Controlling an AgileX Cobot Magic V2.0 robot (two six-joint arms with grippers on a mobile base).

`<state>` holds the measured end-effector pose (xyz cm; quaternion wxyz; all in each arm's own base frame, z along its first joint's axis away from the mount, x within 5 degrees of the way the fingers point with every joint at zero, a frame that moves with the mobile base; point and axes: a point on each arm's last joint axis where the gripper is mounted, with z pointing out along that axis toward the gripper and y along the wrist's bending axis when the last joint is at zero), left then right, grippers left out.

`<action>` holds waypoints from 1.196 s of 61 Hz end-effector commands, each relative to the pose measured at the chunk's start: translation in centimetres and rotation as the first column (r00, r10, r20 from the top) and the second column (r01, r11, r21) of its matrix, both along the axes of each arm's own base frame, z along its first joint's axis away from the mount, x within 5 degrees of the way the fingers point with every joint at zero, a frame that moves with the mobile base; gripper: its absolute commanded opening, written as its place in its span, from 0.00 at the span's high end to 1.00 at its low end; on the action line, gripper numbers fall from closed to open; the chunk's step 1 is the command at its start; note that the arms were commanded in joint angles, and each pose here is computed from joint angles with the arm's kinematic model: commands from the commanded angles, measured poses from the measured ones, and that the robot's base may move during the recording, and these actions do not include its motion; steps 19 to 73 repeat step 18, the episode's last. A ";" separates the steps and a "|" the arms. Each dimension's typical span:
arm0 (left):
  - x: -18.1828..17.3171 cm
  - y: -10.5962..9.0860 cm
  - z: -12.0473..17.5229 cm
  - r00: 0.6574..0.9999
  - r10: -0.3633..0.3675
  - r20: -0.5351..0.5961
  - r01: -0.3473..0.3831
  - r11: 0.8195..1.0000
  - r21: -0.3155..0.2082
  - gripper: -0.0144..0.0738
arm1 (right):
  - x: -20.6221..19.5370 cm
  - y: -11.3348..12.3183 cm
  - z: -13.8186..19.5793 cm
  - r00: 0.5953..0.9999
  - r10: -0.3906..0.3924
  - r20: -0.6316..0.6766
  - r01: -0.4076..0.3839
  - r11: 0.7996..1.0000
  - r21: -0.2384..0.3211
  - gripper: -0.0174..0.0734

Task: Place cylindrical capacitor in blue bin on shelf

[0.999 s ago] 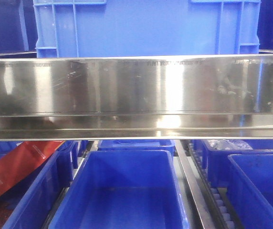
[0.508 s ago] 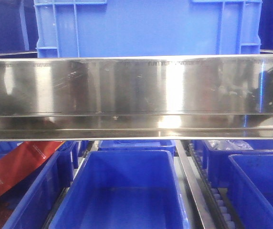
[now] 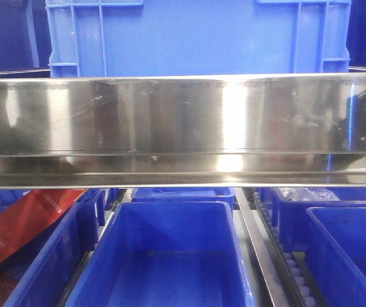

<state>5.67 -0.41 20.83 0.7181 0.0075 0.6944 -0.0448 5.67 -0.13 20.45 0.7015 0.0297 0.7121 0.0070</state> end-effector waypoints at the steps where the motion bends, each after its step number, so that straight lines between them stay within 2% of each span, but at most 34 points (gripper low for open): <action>1: -0.1 0.0 0.2 1.000 -0.003 0.023 0.003 1.000 -0.013 0.95 | 0.0 -0.1 0.2 1.000 -0.007 0.023 0.007 1.000 -0.009 0.93; 73: -0.1 0.0 0.2 1.000 -0.003 0.023 0.003 1.000 -0.013 0.95 | 0.0 -0.1 0.2 1.000 -0.007 0.023 0.007 1.000 -0.009 0.93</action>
